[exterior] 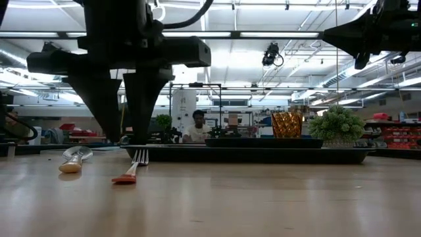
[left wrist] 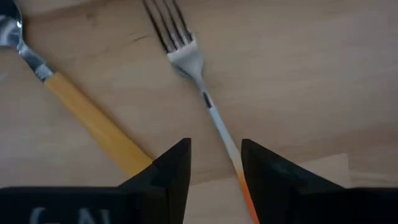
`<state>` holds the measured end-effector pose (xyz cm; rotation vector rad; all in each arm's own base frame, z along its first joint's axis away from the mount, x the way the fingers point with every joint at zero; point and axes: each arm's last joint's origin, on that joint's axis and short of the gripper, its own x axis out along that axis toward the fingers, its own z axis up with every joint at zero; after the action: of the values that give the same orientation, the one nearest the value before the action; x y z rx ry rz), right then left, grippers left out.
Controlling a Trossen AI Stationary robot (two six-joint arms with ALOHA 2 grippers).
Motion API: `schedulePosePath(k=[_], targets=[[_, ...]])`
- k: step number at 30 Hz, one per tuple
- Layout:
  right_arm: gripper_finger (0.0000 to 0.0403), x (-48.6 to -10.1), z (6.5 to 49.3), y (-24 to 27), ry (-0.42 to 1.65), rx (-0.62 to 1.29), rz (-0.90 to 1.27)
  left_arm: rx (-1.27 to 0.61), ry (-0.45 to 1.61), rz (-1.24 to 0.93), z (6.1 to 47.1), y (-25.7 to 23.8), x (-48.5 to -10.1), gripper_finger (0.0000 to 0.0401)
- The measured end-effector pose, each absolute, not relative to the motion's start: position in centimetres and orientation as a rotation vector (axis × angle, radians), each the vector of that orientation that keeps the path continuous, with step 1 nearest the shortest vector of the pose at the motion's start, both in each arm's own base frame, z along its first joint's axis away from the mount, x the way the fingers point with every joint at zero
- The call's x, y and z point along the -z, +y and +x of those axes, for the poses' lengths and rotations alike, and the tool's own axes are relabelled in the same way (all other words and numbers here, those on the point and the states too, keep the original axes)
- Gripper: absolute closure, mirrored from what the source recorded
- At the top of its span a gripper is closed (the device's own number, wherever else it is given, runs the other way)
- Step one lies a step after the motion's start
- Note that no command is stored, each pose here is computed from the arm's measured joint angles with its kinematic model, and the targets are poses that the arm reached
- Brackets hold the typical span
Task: Pick and place plate/cup/fork/spoon on tray
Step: Put the orange fork on the black serving tray to the left of the black plate
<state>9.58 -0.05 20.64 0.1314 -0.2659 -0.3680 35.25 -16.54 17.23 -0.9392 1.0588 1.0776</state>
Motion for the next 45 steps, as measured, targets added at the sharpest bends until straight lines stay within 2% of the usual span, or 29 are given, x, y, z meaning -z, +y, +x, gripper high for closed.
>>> schedulePosePath(k=[14,34,38,45], targets=[[0.0325,-20.7,9.6,0.0,-0.268,0.368,0.132,-1.176,1.047,-0.934,35.9,-15.5,-15.4,0.025],[0.0325,-20.7,9.6,-0.1,-0.267,0.368,0.132,-1.135,1.111,-0.915,36.7,-14.8,-14.1,0.0262],[0.0325,-20.7,9.6,-0.1,-0.267,0.368,0.132,-1.112,1.134,-0.909,36.8,-14.9,-14.1,0.0283],[0.0325,-20.7,9.6,-0.1,-0.267,0.368,0.132,-1.08,1.157,-0.898,36.9,-15.0,-14.1,0.0344]])
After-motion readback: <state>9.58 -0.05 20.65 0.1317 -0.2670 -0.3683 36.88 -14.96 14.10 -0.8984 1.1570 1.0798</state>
